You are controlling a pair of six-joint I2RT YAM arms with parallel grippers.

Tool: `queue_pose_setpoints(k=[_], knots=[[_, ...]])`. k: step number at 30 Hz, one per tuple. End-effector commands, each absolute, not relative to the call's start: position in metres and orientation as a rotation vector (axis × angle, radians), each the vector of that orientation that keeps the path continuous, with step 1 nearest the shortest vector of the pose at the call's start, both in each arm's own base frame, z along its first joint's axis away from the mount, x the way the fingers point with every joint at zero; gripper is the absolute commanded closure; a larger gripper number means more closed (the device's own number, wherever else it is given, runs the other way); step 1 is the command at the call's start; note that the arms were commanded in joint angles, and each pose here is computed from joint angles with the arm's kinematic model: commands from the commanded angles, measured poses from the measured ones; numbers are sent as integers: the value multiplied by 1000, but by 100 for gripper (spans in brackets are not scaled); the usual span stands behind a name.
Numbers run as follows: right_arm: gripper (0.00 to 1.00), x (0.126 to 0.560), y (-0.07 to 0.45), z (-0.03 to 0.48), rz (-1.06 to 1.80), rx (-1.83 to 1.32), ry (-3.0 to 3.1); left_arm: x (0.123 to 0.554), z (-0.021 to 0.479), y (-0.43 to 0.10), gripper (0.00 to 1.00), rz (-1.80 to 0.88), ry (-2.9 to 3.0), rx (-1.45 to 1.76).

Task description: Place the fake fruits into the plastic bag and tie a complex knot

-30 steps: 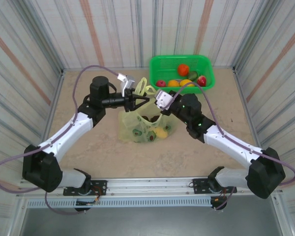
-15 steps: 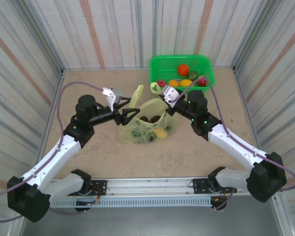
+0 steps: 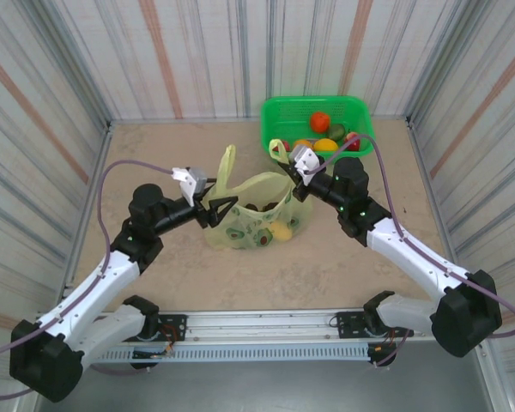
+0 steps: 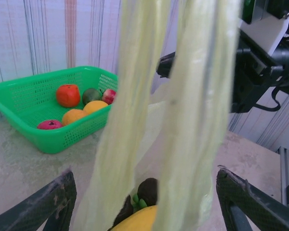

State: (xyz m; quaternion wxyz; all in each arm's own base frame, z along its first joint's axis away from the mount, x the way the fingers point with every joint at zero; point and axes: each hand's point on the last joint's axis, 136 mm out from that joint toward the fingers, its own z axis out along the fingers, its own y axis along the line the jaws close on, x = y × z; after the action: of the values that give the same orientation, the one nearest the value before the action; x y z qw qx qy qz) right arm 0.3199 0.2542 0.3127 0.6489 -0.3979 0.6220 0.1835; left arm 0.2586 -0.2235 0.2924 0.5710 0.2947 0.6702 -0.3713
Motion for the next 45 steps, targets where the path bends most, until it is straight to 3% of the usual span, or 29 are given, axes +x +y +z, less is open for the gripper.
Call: queue_pose_setpoints(k=[1, 3, 11, 14, 20, 28, 31, 36, 45], knots=[[100, 309, 257, 324, 482, -912, 1372, 264, 313, -218, 29, -826, 1470, 682], [100, 307, 259, 322, 501, -931, 1372, 267, 316, -218, 38, -866, 1461, 677], [100, 284, 278, 318, 542, -1091, 1335, 271, 320, -236, 94, -993, 1448, 755], [100, 280, 295, 305, 469, -1220, 1372, 271, 317, -240, 100, -1015, 1453, 773], [100, 282, 321, 292, 372, -1372, 1406, 268, 313, -252, 99, -1019, 1477, 842], [100, 284, 332, 266, 335, -1498, 1472, 263, 309, -258, 90, -1005, 1479, 880], [100, 280, 334, 263, 323, -1537, 1465, 261, 306, -259, 82, -999, 1483, 893], [100, 279, 336, 264, 322, -1549, 1457, 261, 304, -260, 61, -998, 1496, 893], [100, 278, 339, 272, 312, -1555, 1448, 268, 302, -261, 47, -996, 1529, 868]])
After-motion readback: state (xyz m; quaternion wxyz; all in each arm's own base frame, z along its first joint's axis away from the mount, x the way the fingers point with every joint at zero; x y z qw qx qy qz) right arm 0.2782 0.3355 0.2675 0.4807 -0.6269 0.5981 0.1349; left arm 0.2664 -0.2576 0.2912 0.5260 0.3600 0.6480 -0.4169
